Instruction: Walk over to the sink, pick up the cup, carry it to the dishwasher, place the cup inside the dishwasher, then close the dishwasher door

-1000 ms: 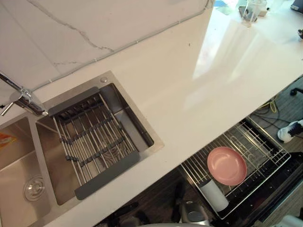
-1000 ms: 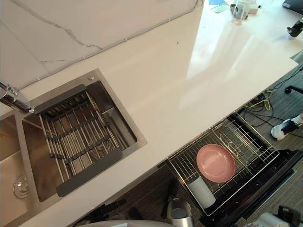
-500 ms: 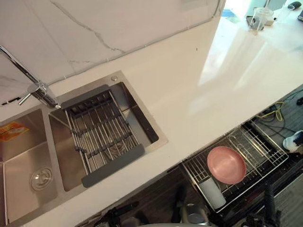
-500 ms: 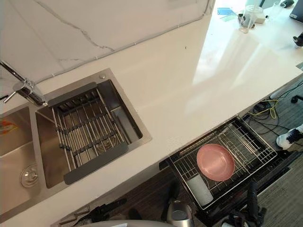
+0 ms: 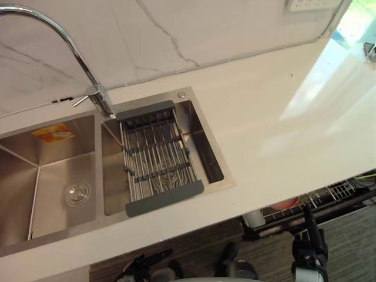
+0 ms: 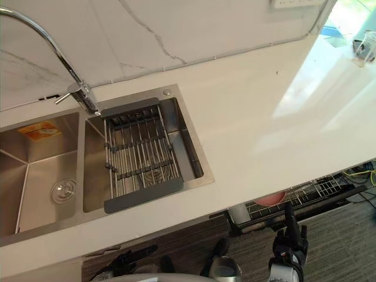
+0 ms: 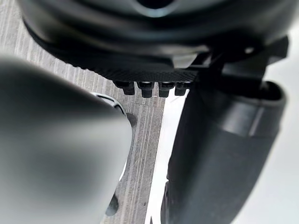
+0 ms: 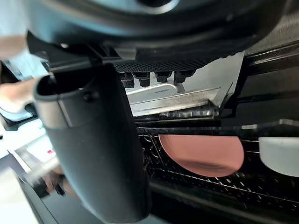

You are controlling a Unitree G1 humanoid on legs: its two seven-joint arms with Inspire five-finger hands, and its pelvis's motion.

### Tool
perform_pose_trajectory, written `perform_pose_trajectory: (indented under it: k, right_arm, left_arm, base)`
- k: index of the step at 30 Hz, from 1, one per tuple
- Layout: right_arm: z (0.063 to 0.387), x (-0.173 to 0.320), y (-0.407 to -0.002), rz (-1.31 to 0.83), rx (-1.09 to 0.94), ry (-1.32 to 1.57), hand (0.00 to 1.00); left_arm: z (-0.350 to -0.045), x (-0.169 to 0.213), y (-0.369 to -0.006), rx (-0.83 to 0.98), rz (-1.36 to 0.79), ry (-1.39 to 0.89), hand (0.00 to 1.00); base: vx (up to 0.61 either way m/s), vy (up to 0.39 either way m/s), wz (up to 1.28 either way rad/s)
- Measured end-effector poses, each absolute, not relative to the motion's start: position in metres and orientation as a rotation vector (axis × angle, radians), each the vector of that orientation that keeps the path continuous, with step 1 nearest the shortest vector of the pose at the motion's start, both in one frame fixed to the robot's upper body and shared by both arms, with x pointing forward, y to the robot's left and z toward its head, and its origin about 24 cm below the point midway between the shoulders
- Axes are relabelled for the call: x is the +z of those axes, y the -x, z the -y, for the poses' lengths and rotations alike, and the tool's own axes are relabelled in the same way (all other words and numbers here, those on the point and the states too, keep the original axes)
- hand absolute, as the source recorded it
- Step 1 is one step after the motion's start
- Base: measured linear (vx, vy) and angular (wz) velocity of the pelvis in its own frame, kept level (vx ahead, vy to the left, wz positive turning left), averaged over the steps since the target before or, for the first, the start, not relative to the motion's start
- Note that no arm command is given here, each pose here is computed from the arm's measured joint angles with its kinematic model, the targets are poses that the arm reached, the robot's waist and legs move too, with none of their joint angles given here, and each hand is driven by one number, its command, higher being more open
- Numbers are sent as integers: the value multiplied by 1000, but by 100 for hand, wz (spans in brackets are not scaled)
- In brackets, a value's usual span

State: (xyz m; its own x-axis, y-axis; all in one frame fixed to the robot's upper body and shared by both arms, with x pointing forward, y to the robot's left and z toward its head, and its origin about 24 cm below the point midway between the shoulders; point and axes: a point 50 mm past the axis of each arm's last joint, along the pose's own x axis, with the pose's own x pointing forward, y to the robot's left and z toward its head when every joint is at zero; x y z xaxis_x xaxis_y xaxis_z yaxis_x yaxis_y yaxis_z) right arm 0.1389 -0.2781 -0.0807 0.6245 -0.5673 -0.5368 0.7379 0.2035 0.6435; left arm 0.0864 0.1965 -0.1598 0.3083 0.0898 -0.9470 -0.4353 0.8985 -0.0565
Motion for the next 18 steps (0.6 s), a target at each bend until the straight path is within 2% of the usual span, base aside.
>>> perform_pose_trajectory:
  k: [10, 13, 18]
  right_arm:
    - [257, -74, -166, -184, -757, -959, 100]
    - [247, -63, -183, -169, -642, -896, 100]
    - [239, -65, -186, -264, -517, -767, 100]
  left_arm:
    - [-208, -163, -57, 432, -1235, 349, 100]
    - [-210, -162, -59, 430, -1209, 348, 100]
    - [-210, -161, -62, 430, -1174, 373, 100]
  base:
    - [-59, 4, 4]
    - [-84, -11, -15]
    - [-42, -61, -13]
